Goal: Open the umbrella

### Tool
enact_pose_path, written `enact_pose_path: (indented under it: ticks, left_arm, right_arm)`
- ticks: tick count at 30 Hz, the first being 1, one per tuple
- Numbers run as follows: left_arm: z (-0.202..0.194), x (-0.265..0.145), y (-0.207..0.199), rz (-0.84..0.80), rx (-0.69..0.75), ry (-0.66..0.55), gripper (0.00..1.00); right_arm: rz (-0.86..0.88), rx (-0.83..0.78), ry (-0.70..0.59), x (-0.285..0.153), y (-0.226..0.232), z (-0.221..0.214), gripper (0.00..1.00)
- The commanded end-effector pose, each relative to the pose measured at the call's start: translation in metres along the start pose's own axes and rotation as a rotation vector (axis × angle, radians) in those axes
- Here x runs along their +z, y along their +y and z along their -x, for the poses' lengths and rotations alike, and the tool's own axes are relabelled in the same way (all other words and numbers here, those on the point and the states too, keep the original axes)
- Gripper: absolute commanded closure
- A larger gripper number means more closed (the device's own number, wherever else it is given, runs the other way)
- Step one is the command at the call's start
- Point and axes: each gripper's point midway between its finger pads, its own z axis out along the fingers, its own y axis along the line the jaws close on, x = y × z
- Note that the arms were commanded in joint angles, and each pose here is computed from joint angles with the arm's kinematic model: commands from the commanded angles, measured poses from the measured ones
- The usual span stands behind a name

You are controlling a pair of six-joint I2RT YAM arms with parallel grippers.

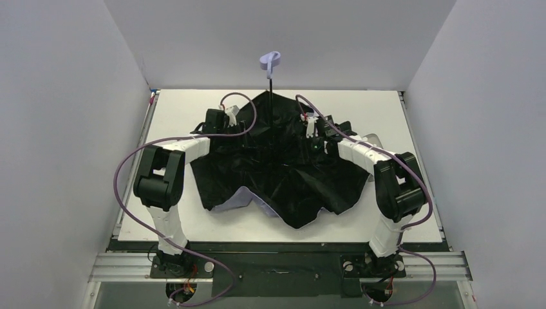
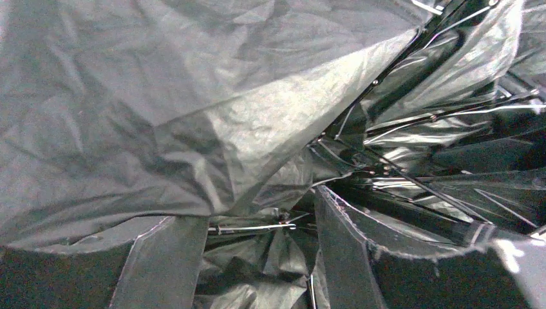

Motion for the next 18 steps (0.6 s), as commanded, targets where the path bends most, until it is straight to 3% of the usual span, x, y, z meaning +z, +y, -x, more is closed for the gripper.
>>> enact_pose_path:
  ticks: [1, 13, 18]
  left_arm:
    - [0.004, 0.0, 0.03, 0.103, -0.005, 0.011, 0.4]
    - [0.006, -0.019, 0.074, 0.151, -0.061, 0.02, 0.37]
    - [0.016, -0.033, 0.039, 0.005, 0.046, -0.012, 0.33]
  right_arm:
    - [-0.092, -0.038, 0.107, -0.003, -0.029, -0.028, 0.61]
    - [-0.172, -0.079, 0.22, -0.017, -0.059, -0.06, 0.53]
    - [-0.022, -0.171, 0.065, -0.038, -0.014, -0.027, 0.51]
